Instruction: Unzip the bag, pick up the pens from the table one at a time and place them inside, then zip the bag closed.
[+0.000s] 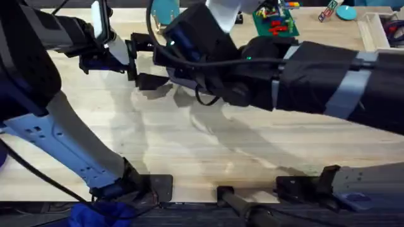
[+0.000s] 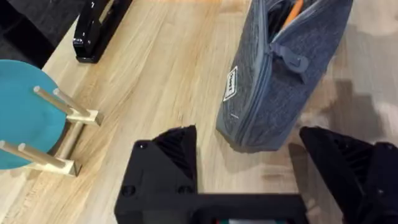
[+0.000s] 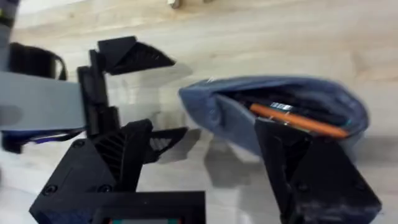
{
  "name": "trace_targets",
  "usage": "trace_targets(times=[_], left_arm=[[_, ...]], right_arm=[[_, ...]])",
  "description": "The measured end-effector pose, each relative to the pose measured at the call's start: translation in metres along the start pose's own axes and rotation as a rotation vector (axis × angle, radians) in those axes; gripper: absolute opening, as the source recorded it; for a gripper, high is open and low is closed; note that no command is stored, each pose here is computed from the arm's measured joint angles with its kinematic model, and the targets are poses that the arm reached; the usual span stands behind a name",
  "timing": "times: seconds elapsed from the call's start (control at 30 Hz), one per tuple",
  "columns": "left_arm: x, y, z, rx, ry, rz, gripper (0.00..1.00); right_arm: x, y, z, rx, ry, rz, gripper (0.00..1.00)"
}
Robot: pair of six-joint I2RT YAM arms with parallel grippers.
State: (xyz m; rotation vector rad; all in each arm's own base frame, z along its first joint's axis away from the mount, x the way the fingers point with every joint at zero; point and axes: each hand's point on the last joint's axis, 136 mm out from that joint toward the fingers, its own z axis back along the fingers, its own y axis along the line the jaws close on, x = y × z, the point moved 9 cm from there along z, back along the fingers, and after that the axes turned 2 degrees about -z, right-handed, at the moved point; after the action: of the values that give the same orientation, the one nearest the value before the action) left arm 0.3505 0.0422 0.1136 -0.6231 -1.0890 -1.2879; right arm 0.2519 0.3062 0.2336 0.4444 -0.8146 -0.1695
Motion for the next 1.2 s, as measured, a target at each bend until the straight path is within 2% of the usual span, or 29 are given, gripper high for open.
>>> trace_targets(times=[0.3, 0.5, 0.8, 1.2], left_arm=[[0.0, 0.0, 0.0, 0.0, 0.0, -0.011, 0.992], [0.0, 0.0, 0.0, 0.0, 0.0, -0.012, 0.993], [0.0, 0.0, 0.0, 0.0, 0.0, -0.012, 0.992], [0.0, 0.0, 0.0, 0.001, 0.0, -0.014, 0.993]], right_arm=[[-0.01, 0.002, -0.005, -0.01, 0.014, -0.105, 0.997], [-0.025, -0.003, -0.025, -0.049, 0.036, -0.134, 0.997], [-0.026, 0.004, -0.029, -0.017, 0.02, -0.175, 0.997], [-0.042, 0.004, -0.06, -0.016, -0.007, -0.184, 0.997]])
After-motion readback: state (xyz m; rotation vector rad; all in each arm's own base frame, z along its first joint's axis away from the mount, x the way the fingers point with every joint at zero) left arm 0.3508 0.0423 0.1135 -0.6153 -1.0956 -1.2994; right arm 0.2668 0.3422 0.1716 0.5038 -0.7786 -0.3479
